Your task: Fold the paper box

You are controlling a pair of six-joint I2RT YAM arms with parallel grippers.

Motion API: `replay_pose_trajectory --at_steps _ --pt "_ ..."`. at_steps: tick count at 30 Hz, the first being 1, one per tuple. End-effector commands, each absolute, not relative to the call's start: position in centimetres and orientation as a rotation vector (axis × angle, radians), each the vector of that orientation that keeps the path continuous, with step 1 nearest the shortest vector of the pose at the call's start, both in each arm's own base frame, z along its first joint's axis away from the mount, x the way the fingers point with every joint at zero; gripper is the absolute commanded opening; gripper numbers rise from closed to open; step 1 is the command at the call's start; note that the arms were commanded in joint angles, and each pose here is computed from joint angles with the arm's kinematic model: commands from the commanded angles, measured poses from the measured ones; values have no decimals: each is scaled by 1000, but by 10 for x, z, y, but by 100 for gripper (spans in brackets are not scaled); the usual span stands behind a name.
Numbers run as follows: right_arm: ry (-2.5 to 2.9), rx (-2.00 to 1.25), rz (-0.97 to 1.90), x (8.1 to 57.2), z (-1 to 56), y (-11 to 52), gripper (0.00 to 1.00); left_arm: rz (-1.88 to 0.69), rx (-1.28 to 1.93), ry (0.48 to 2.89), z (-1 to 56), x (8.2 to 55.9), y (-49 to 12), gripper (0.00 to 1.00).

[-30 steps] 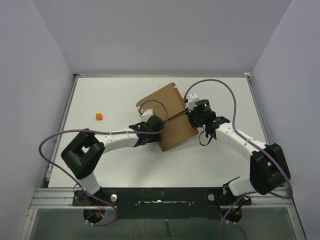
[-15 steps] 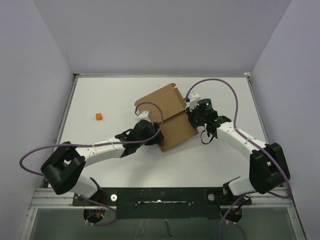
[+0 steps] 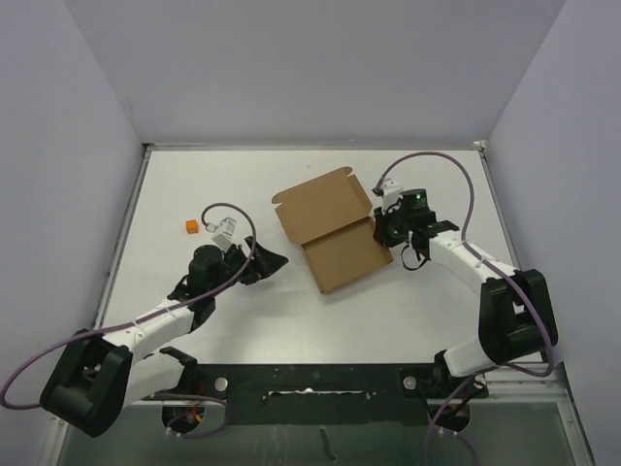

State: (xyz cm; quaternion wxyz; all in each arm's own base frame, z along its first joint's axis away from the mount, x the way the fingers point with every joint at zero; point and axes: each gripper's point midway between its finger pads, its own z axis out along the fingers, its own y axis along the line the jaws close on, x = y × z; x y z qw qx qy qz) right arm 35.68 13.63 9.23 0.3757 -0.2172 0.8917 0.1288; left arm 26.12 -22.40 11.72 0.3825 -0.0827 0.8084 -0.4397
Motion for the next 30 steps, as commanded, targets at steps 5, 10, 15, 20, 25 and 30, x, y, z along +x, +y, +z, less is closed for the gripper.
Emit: replay_pose_trajectory --at_steps 5,10,15,20,25,30 --pt "2218 -609 401 366 105 146 0 -1455 -294 1849 175 285 -215 78" --pt "2227 -621 415 365 101 147 0 -1500 -304 1807 186 306 -222 78" --pt "2225 -631 428 364 101 149 0 -1465 -337 1839 177 329 -226 76" --pt "2234 -636 442 363 98 151 0 -1440 -354 1862 169 345 -229 68" --pt "2260 -640 466 362 90 153 0 -1416 -361 1920 153 354 -233 60" --pt "2320 -630 491 359 74 154 0 -1379 -343 1984 137 359 -235 59"
